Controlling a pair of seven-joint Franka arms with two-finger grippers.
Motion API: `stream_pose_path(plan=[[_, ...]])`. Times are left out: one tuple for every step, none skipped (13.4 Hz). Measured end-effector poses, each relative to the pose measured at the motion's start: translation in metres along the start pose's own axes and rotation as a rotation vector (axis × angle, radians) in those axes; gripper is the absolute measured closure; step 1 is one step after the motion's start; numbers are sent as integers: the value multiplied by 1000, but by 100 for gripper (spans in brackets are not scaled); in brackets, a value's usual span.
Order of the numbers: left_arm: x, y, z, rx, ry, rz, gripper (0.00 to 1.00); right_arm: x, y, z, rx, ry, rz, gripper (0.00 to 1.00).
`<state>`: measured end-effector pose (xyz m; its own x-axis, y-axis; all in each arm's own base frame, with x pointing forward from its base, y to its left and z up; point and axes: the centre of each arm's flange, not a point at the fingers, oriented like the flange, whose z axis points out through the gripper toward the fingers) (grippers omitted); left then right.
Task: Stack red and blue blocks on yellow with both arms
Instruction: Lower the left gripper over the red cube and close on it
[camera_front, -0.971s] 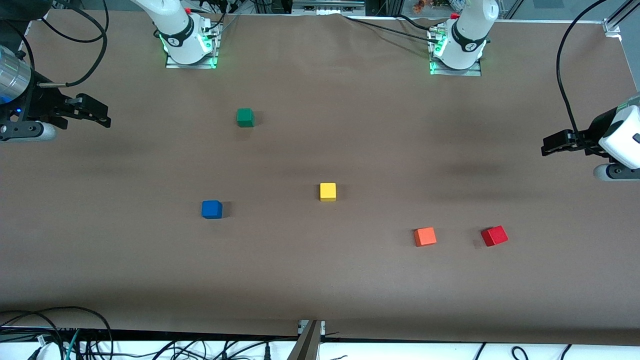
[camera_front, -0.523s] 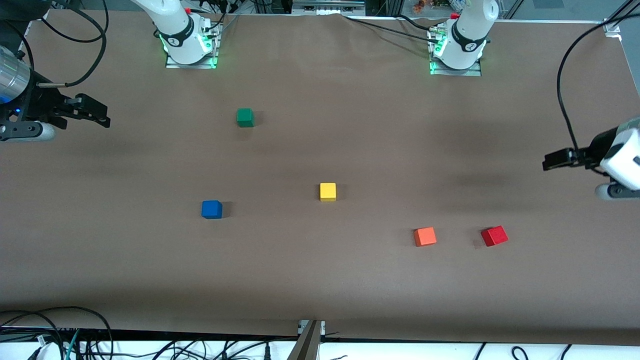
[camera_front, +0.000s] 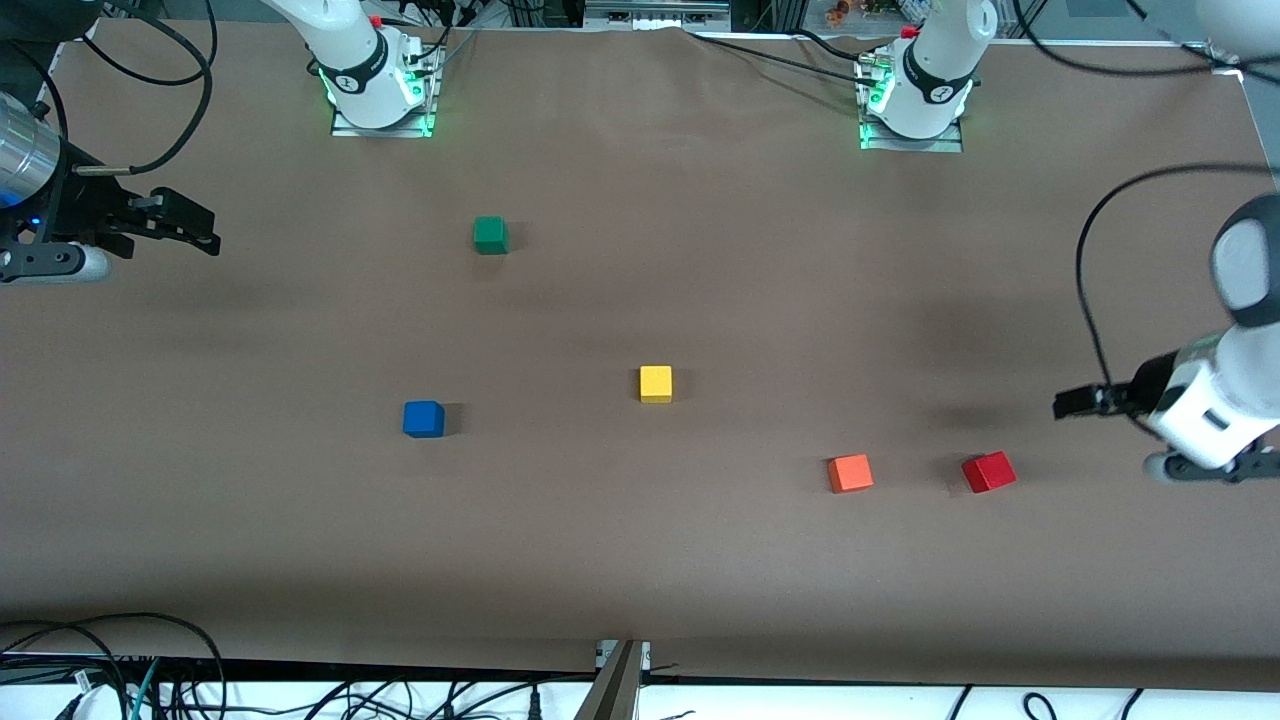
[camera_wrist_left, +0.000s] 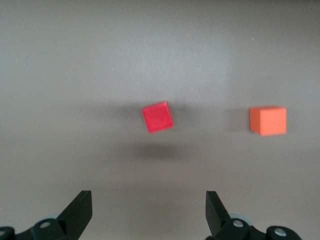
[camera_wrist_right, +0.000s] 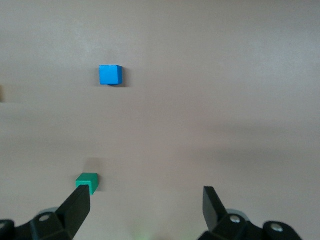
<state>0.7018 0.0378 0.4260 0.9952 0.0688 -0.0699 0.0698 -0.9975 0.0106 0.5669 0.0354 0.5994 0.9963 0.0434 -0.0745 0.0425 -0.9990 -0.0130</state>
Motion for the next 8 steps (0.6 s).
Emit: stream_pose_path(plan=[[7, 0, 16, -3, 6, -10, 0, 0, 0, 0, 0, 0, 0, 0], [13, -1, 31, -5, 6, -36, 0, 0, 0, 0, 0, 0, 0, 0], [17, -2, 44, -7, 5, -69, 0, 0, 0, 0, 0, 0, 0, 0], [21, -3, 56, -9, 5, -97, 0, 0, 0, 0, 0, 0, 0, 0], [24, -3, 69, -11, 12, -116, 0, 0, 0, 0, 0, 0, 0, 0], [27, -4, 83, -14, 27, -130, 0, 0, 0, 0, 0, 0, 0, 0], [27, -7, 101, -16, 38, -144, 0, 0, 0, 0, 0, 0, 0, 0], [26, -11, 120, -17, 41, -153, 0, 0, 0, 0, 0, 0, 0, 0]])
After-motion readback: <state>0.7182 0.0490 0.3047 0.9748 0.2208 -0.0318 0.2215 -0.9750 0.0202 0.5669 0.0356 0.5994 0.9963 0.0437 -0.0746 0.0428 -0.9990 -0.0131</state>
